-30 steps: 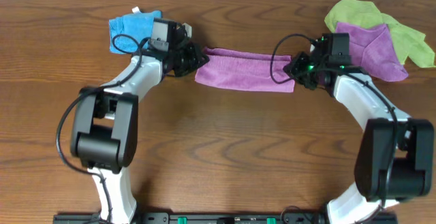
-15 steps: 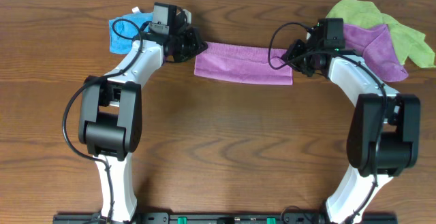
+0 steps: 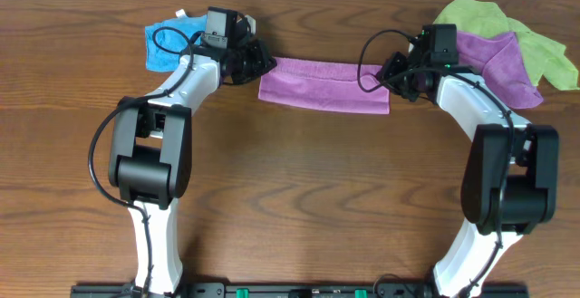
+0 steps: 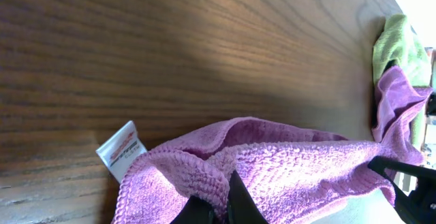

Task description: Fold the cloth

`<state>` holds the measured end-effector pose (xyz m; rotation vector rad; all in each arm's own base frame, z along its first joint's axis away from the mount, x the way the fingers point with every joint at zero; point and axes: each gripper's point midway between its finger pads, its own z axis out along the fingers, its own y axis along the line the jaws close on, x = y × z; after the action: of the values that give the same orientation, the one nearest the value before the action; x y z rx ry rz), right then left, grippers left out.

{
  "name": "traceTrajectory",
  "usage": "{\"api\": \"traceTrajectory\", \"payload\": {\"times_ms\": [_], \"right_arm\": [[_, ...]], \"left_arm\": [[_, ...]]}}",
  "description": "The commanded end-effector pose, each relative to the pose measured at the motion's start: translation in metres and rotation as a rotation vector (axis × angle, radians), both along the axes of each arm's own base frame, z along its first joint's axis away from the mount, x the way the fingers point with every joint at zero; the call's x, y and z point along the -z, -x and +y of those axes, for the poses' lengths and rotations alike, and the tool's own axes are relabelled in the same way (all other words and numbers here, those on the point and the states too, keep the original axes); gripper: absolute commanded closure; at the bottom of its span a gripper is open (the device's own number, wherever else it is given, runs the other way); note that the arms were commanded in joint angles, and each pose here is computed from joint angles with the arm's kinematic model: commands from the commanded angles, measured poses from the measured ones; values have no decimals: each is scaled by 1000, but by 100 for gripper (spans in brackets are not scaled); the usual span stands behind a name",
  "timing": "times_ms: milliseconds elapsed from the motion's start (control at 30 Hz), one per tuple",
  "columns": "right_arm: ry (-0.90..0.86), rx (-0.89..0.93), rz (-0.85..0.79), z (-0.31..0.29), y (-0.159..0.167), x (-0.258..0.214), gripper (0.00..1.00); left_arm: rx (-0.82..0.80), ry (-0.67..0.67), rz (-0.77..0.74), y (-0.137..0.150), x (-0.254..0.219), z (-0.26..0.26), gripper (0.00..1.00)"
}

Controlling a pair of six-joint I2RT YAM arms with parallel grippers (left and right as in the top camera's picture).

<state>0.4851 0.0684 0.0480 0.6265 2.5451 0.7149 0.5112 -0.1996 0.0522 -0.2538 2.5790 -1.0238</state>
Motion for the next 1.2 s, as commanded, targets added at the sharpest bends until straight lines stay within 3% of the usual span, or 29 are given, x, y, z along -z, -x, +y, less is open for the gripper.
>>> {"api": "traceTrajectory", "payload": {"times_ms": [0, 133, 667, 700, 733, 767, 833, 1067, 1133, 1167], "right_arm": [[46, 31, -31, -17, -12, -4, 98], [44, 27, -28, -17, -11, -3, 98], [70, 12, 55, -19, 8, 9, 97], [73, 13, 60, -20, 8, 10, 83], [75, 12, 63, -20, 9, 10, 66], [78, 7, 62, -20, 9, 10, 55], [82, -1, 61, -20, 10, 10, 21], [78, -1, 77, -20, 14, 9, 13], [75, -3, 69, -20, 14, 4, 11], [72, -4, 61, -19, 14, 0, 11]], "left_arm": [[-28, -17, -55, -19, -11, 12, 94], [-32, -8, -75, -26, -19, 15, 94], [30, -71, 22, 2, 1, 12, 92], [31, -71, 22, 2, 1, 12, 70], [29, -73, 20, 2, 1, 12, 39], [24, -80, 19, 1, 1, 13, 22], [18, -86, 22, 0, 2, 16, 4], [27, -42, 49, 4, 0, 19, 5], [45, -4, 52, 6, -5, 17, 0], [47, 4, 51, 6, -7, 17, 9]]}}
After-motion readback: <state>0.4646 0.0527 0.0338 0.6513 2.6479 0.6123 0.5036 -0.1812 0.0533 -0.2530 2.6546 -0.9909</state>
